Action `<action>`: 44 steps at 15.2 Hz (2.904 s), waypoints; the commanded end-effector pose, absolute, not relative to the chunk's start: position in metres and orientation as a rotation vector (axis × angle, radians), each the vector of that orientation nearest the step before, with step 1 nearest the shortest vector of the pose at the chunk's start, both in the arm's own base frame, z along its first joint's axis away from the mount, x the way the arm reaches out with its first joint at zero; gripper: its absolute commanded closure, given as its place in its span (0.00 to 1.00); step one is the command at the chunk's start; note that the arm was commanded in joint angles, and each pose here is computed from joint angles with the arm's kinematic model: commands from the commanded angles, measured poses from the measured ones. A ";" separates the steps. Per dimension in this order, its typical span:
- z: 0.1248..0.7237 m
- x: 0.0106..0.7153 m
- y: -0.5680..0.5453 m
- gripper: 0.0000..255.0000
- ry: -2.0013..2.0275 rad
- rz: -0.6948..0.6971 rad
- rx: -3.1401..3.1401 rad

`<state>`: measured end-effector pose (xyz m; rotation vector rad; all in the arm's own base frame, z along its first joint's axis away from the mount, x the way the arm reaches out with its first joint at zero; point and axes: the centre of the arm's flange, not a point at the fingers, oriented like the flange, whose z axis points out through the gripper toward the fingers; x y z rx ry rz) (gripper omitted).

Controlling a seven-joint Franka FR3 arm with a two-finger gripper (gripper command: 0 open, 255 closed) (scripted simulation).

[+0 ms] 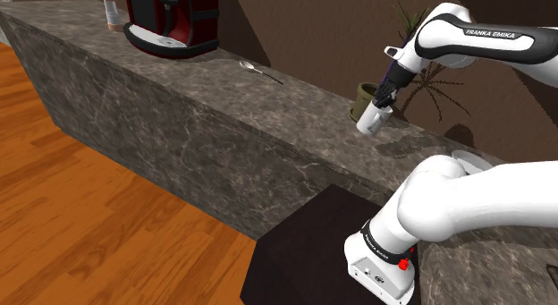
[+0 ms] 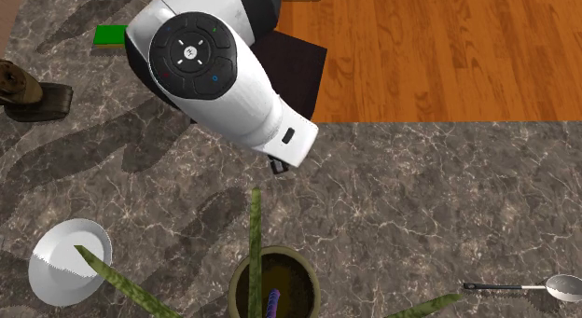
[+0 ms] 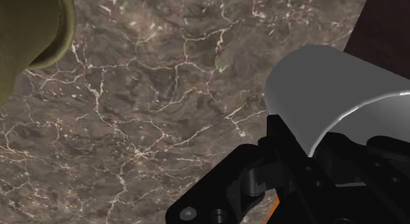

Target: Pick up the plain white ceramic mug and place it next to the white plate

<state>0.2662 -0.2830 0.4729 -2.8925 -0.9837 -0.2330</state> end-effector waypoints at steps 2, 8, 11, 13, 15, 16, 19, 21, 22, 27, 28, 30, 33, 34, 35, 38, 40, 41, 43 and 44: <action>0.490 0.267 -0.282 1.00 -0.984 -0.233 -2.892; 0.521 0.267 -0.282 1.00 -0.984 -0.233 -2.892; 0.522 0.243 -0.294 1.00 -0.984 -0.233 -2.892; 0.522 0.219 -0.306 1.00 -0.984 -0.233 -2.892; 0.522 0.196 -0.317 1.00 -0.984 -0.233 -2.892; 0.522 0.184 -0.323 1.00 -0.984 -0.233 -2.892; 0.523 0.148 -0.340 1.00 -0.984 -0.233 -2.892; 0.523 0.124 -0.352 1.00 -0.984 -0.233 -2.892; 0.523 0.113 -0.357 1.00 -0.984 -0.233 -2.892; 0.523 0.053 -0.386 1.00 -0.984 -0.233 -2.892; 0.523 0.041 -0.392 1.00 -0.984 -0.233 -2.892; 0.523 0.018 -0.404 1.00 -0.984 -0.233 -2.892; 0.524 -0.018 -0.421 1.00 -0.984 -0.233 -2.892; 0.524 -0.030 -0.427 1.00 -0.984 -0.233 -2.892; 0.524 -0.042 -0.432 1.00 -0.984 -0.233 -2.892; 0.524 -0.077 -0.450 1.00 -0.984 -0.233 -2.892; 0.524 -0.101 -0.461 1.00 -0.984 -0.233 -2.892; 0.524 -0.113 -0.467 1.00 -0.984 -0.233 -2.892; 0.519 -0.126 -0.473 1.00 -0.984 -0.233 -2.892; 0.514 -0.126 -0.473 1.00 -0.984 -0.233 -2.892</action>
